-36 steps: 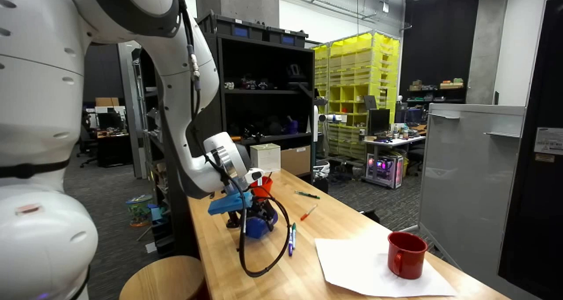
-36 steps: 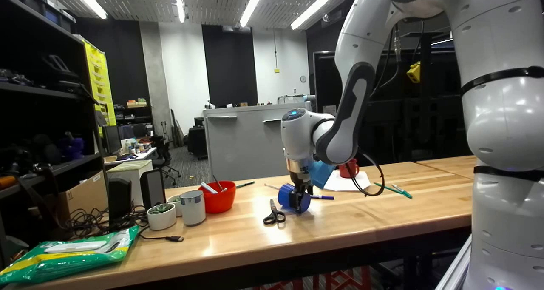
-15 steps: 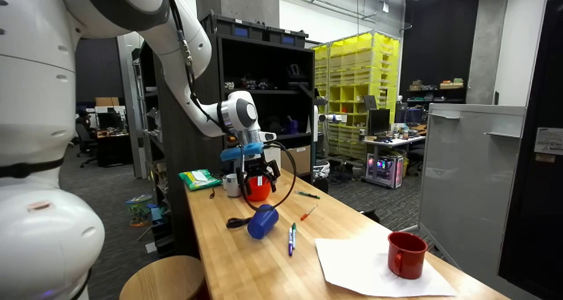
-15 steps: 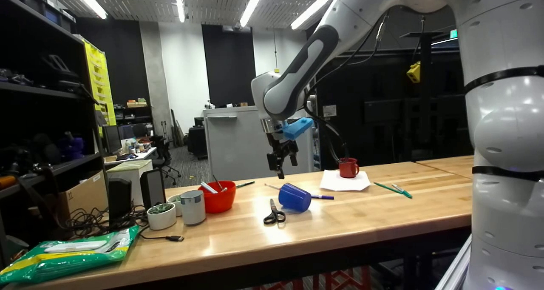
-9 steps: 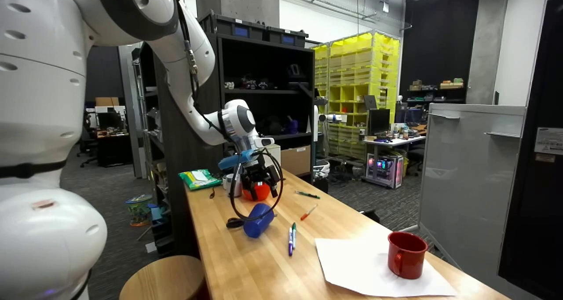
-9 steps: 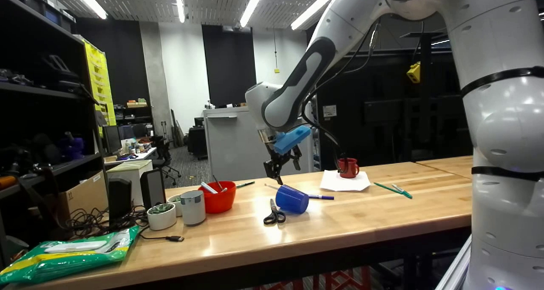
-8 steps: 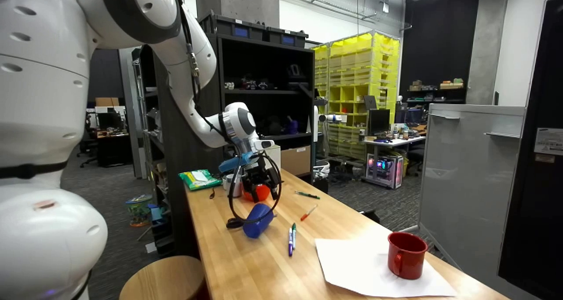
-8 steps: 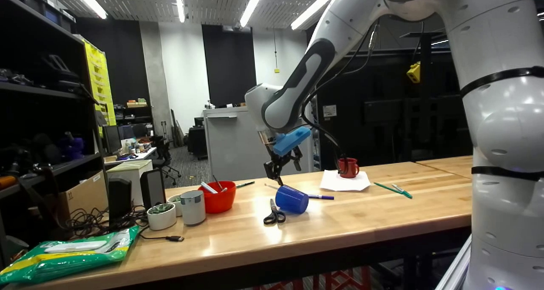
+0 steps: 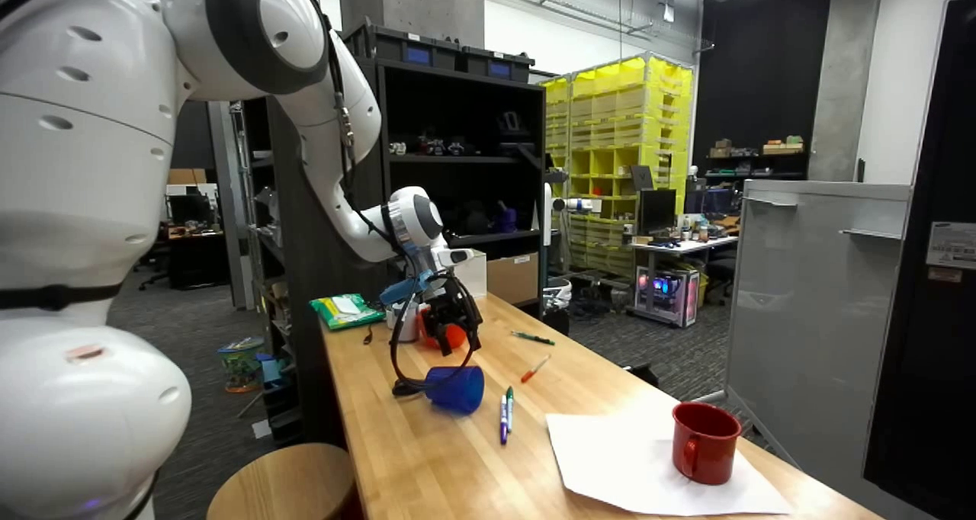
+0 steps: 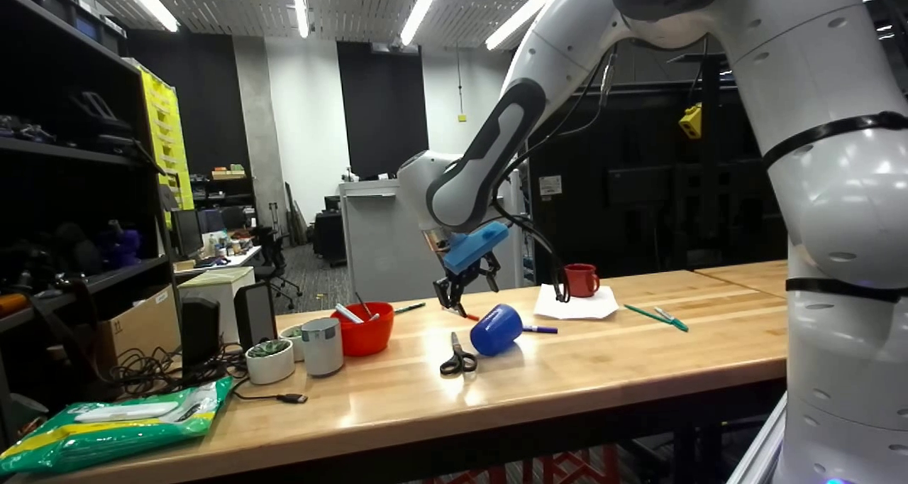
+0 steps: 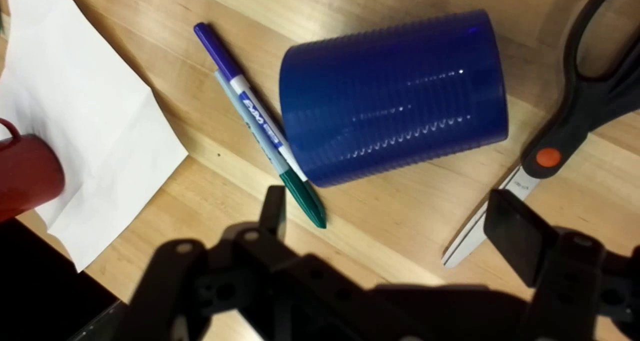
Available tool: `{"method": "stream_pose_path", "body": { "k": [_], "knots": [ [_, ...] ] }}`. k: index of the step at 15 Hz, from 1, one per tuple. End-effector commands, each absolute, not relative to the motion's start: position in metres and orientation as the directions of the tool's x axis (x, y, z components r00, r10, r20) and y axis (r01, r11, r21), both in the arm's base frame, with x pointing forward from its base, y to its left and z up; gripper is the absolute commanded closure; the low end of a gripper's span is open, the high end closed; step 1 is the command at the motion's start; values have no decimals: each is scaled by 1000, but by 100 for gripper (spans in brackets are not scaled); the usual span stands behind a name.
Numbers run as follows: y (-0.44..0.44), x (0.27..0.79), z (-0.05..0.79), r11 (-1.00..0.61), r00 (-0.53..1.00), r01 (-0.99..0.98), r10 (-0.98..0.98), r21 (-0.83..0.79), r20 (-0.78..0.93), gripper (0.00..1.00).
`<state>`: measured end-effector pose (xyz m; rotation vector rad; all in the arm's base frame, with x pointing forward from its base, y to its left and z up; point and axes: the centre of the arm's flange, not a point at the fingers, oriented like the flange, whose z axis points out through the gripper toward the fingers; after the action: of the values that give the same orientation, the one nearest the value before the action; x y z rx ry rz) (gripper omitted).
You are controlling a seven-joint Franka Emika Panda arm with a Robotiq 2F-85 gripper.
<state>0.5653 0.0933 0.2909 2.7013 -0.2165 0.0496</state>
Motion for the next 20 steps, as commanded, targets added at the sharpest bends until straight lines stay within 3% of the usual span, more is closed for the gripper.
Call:
{"method": "stream_pose_path", "body": {
  "k": [1, 7, 12, 20],
  "knots": [
    [102, 575, 298, -884, 984, -181, -160, 431, 84, 0],
    [91, 571, 300, -895, 984, -176, -158, 409, 77, 0],
    [66, 569, 295, -958, 997, -69, -57, 278, 52, 0],
    [10, 545, 296, -980, 998, -65, -61, 186, 27, 0]
  ]
}}
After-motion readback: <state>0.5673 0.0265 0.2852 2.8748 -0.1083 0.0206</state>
